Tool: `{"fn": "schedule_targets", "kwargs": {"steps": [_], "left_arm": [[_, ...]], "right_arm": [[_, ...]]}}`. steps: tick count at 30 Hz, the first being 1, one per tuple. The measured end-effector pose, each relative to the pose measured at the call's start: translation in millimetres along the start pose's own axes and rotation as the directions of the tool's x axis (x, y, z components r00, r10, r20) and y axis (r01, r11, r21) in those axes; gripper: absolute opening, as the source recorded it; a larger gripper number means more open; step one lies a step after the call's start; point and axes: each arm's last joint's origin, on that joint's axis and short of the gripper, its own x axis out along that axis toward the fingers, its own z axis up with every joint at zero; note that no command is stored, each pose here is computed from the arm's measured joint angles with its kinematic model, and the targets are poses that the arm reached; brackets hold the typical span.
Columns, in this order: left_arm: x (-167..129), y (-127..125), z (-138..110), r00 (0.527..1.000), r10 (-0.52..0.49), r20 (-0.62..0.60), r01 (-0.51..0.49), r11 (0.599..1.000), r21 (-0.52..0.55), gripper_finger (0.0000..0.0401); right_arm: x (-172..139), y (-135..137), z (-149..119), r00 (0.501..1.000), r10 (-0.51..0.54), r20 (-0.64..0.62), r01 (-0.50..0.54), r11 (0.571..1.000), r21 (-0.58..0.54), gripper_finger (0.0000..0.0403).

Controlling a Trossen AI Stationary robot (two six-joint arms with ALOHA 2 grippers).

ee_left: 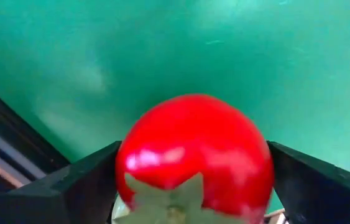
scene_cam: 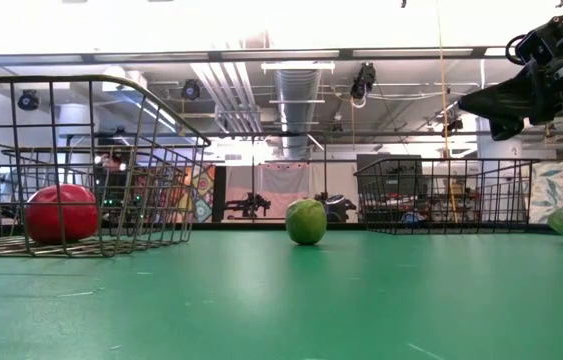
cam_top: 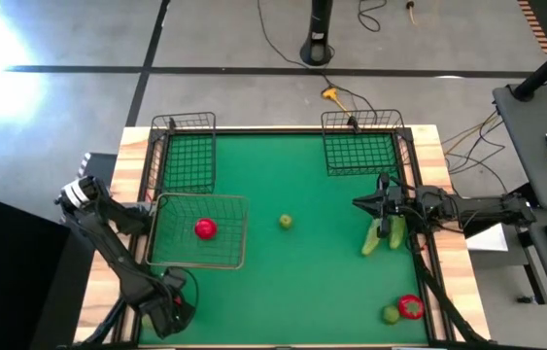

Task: Sort produce into baskets
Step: Put the left tomato into the golden wire basket

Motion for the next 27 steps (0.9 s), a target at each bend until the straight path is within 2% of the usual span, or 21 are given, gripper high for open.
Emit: {"fn": "schedule_targets", "kwargs": {"steps": [8,12,16,19,23,25,27], "left_arm": [[8,-5,-1,1.0,0.002,-0.005,-0.002,1.0,0.009,0.0299],[2,-8,-3,1.0,-0.022,-0.01,0.022,1.0,0.012,0.0299],[-16,-21,-9,0.996,-0.091,-0.023,0.092,0.996,0.019,0.0307],[-38,-34,-12,0.986,-0.159,0.046,0.158,0.987,0.034,0.0304],[-78,-45,-14,0.962,-0.205,0.18,0.197,0.979,0.059,0.0301],[-100,-48,-13,0.928,-0.236,0.287,0.221,0.972,0.082,0.0302],[-121,-48,-9,0.875,-0.257,0.411,0.231,0.966,0.111,0.0303]], "right_arm": [[0,0,0,1.0,0.0,0.0,0.0,1.0,0.0,0.0029],[0,0,0,1.0,0.0,0.0,0.0,1.0,0.0,0.0029],[0,0,0,1.0,0.0,0.0,0.0,1.0,0.0,0.0029],[0,0,0,1.0,0.0,0.0,0.0,1.0,0.0,0.0029],[0,0,0,1.0,0.0,0.0,0.0,1.0,0.0,0.0029],[0,0,0,1.0,0.0,0.0,0.0,1.0,0.0,0.0029],[0,0,0,1.0,0.0,0.0,0.0,1.0,0.0,0.0029]]}}
